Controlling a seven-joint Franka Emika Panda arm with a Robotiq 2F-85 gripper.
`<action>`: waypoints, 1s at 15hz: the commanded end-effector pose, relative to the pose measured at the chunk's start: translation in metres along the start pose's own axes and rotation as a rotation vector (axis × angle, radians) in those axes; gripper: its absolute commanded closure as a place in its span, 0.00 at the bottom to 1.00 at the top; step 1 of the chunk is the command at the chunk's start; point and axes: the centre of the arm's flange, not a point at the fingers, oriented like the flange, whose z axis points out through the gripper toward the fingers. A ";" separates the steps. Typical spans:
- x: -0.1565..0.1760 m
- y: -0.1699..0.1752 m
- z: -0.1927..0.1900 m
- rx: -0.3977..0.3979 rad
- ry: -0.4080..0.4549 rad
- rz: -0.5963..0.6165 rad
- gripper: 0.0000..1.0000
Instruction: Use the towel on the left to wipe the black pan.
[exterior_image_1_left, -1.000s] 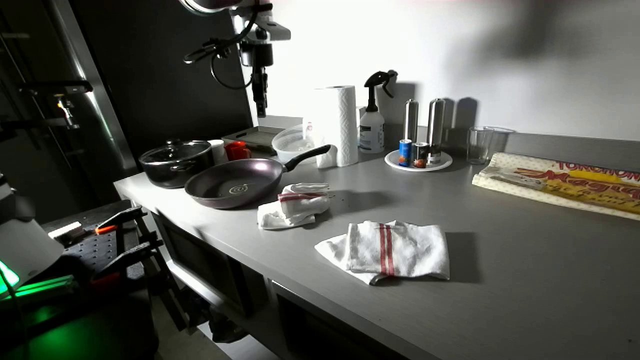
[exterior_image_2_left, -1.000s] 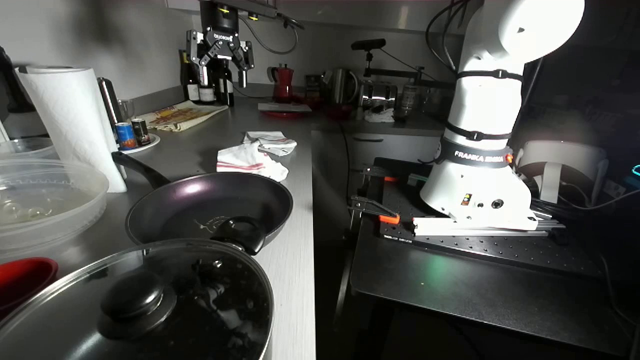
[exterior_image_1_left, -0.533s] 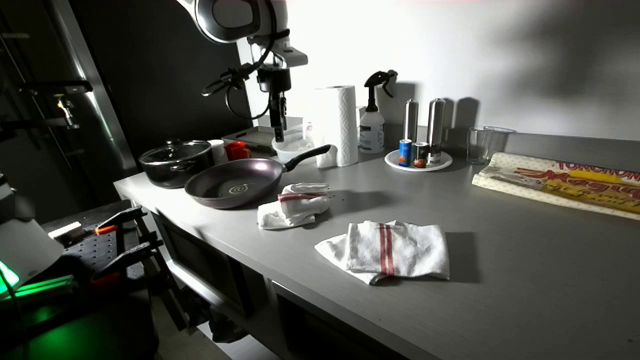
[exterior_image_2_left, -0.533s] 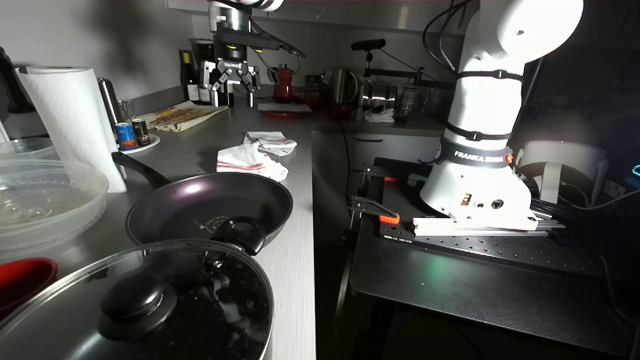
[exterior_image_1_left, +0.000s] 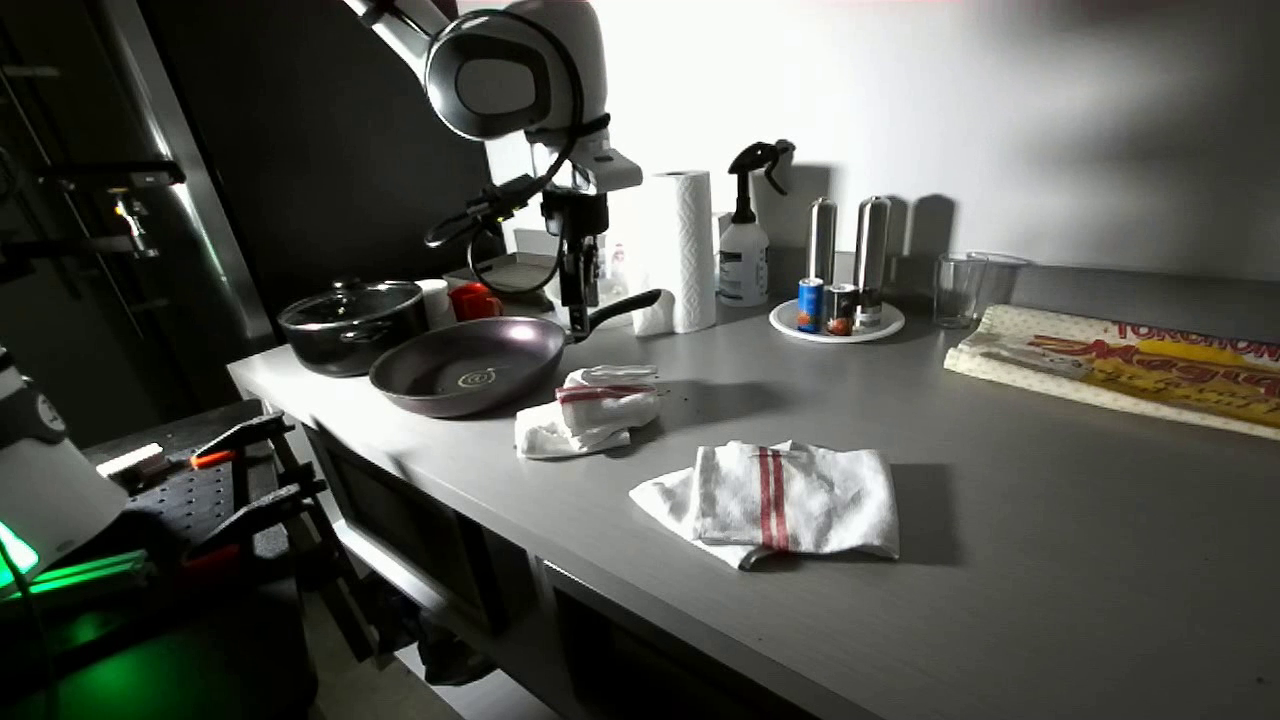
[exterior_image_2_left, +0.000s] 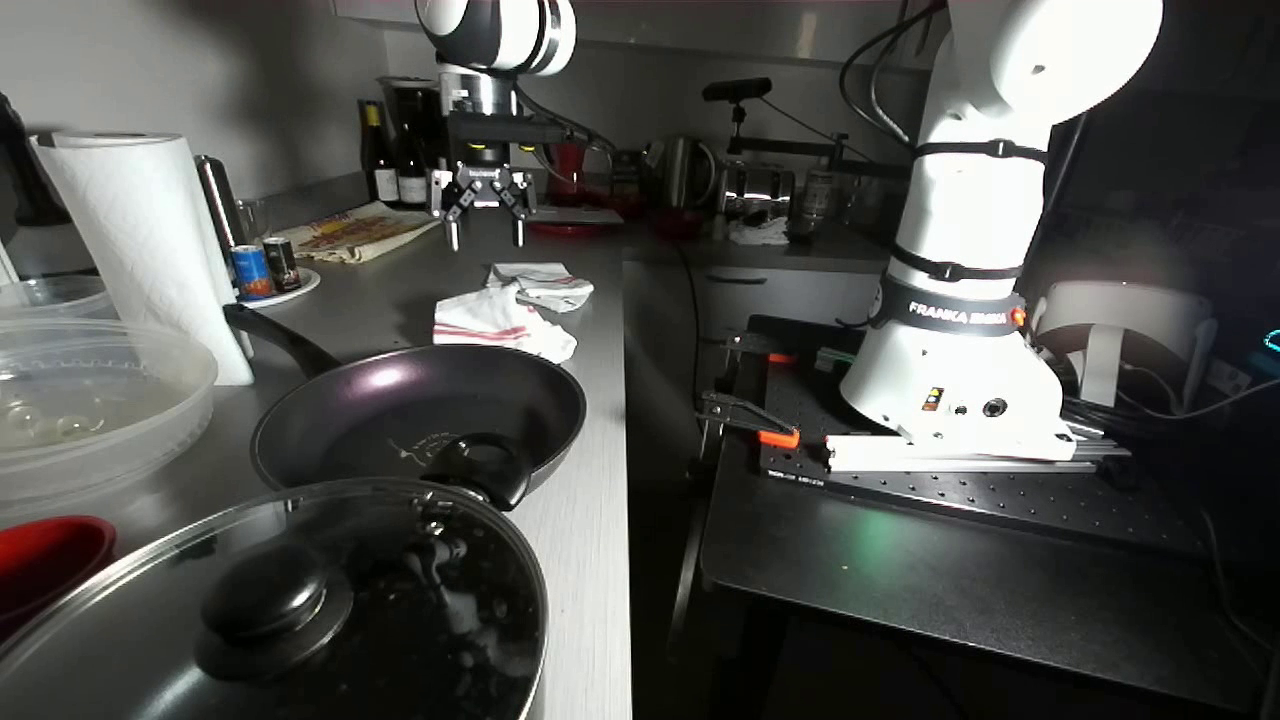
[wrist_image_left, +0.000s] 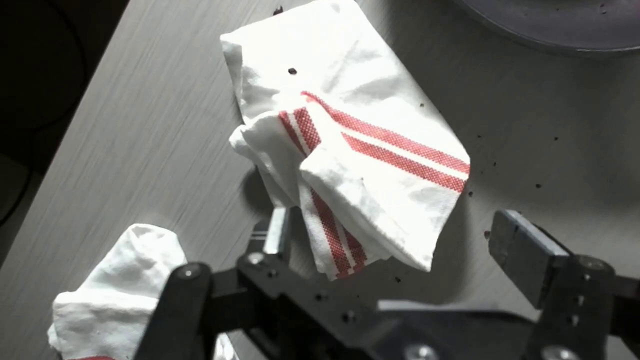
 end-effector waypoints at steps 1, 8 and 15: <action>0.026 -0.008 0.020 0.022 -0.005 0.057 0.00; 0.057 -0.017 0.056 0.037 -0.061 0.121 0.00; 0.053 -0.013 0.084 0.019 -0.101 0.112 0.00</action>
